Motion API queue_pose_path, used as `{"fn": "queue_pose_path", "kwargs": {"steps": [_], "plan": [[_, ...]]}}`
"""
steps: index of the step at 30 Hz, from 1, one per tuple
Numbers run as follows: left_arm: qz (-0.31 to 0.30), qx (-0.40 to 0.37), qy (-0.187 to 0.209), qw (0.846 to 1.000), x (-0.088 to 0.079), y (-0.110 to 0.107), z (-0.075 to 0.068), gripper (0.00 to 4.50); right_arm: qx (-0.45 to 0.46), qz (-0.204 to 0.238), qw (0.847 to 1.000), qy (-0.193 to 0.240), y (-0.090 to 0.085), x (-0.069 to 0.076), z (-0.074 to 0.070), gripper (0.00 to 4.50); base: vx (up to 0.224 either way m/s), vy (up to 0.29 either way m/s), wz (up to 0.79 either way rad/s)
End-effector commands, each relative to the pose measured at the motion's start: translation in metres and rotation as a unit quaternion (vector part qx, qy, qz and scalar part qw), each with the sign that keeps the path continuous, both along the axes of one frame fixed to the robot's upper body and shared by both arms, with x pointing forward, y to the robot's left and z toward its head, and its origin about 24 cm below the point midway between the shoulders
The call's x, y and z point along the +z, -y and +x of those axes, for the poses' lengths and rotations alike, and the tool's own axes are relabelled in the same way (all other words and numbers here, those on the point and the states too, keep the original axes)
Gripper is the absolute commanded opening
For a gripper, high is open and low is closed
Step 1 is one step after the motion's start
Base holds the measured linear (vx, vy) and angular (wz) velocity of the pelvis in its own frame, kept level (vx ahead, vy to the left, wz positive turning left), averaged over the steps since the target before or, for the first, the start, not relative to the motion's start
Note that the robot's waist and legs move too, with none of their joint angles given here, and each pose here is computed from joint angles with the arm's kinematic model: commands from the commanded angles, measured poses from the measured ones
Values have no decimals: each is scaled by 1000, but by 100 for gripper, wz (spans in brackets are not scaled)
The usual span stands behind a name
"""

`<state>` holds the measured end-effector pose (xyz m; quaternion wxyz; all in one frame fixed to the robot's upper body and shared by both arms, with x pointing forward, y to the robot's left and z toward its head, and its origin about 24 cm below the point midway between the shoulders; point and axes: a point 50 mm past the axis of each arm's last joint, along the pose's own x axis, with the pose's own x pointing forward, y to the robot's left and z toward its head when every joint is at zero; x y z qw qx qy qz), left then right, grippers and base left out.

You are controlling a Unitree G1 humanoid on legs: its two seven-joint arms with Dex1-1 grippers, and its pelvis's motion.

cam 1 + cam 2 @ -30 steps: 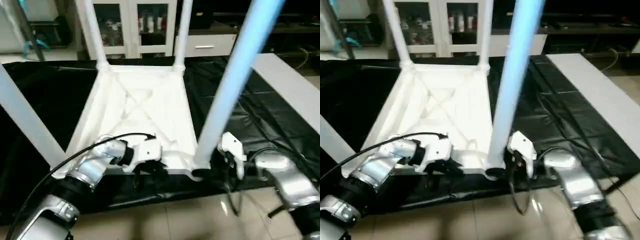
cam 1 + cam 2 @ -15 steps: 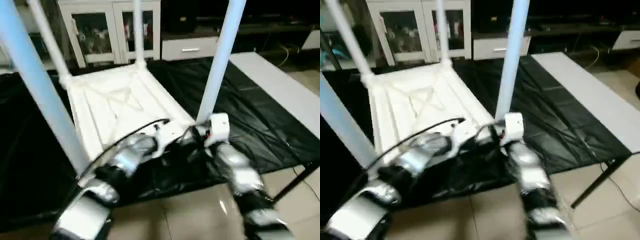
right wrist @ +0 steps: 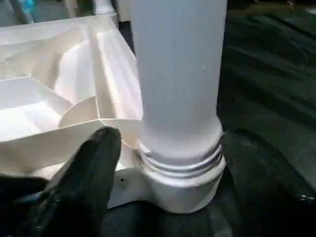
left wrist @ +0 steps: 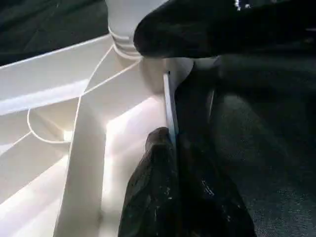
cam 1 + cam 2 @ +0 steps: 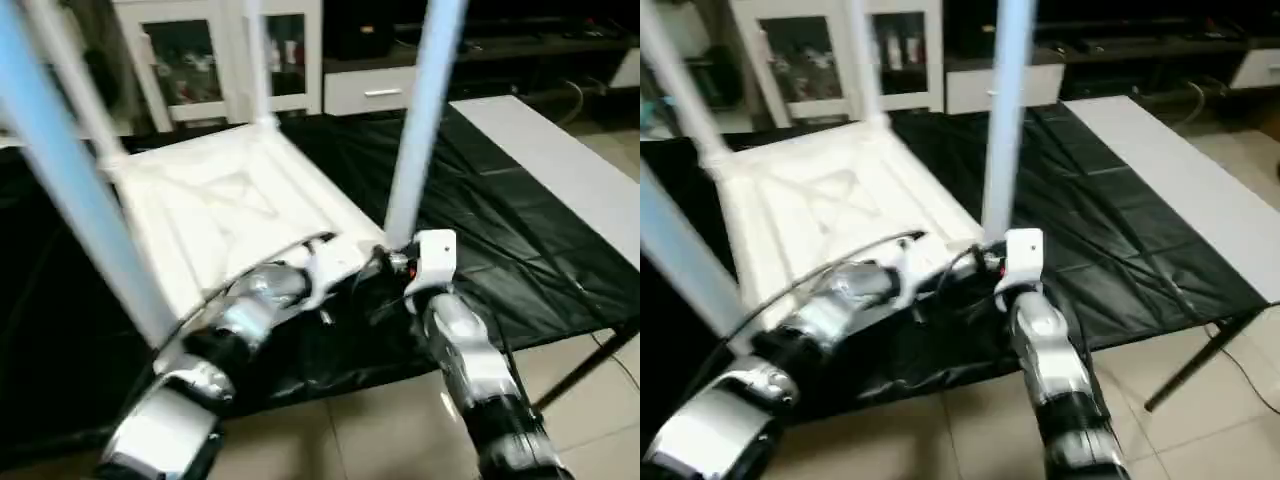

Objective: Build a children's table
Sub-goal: Rotate leg to tighten

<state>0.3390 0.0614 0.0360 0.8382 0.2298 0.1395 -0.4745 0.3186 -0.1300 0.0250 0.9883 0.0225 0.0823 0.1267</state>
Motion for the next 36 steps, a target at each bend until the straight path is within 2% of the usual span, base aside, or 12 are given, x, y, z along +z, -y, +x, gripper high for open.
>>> {"fn": "queue_pose_path", "kwargs": {"steps": [1,4,6,8,10,12,14,17,23,32,33,36], "plan": [[-27,-29,-23,999,-9,-6,-11,0,22,6,999,29,19,18,-3,385,66,-18,8],[-19,-72,-44,996,-12,-18,-18,0,98,-6,995,27,41,25,-20,401,77,-8,6],[-17,-79,-49,996,-13,-20,-19,0,117,-14,993,26,43,26,-24,430,83,1,1],[-11,-109,-65,992,-14,-27,-24,0,186,-33,982,17,50,30,-37,442,63,0,-3],[-2,-144,-79,986,-14,-33,-30,0,247,-53,967,0,55,32,-51,447,0,0,0],[16,-203,-115,972,-15,-41,-40,0,329,-53,942,-33,57,34,-67,447,0,0,0],[20,-218,-122,968,-15,-42,-43,0,344,-48,937,-41,57,34,-71,447,0,0,0],[42,-270,-153,950,-14,-47,-52,0,422,-34,903,-77,55,37,-83,447,0,0,0],[88,-292,-164,938,-14,-51,-56,0,451,-53,888,-79,51,42,-75,447,0,0,0],[100,-293,-169,936,-13,-53,-56,0,483,-71,869,-85,40,40,-61,447,0,0,0],[100,-293,-169,936,-13,-53,-56,0,483,-71,869,-85,40,40,-61,418,0,0,0],[102,-292,-170,935,-13,-53,-57,0,487,-75,866,-83,36,37,-54,410,0,0,0]]}}
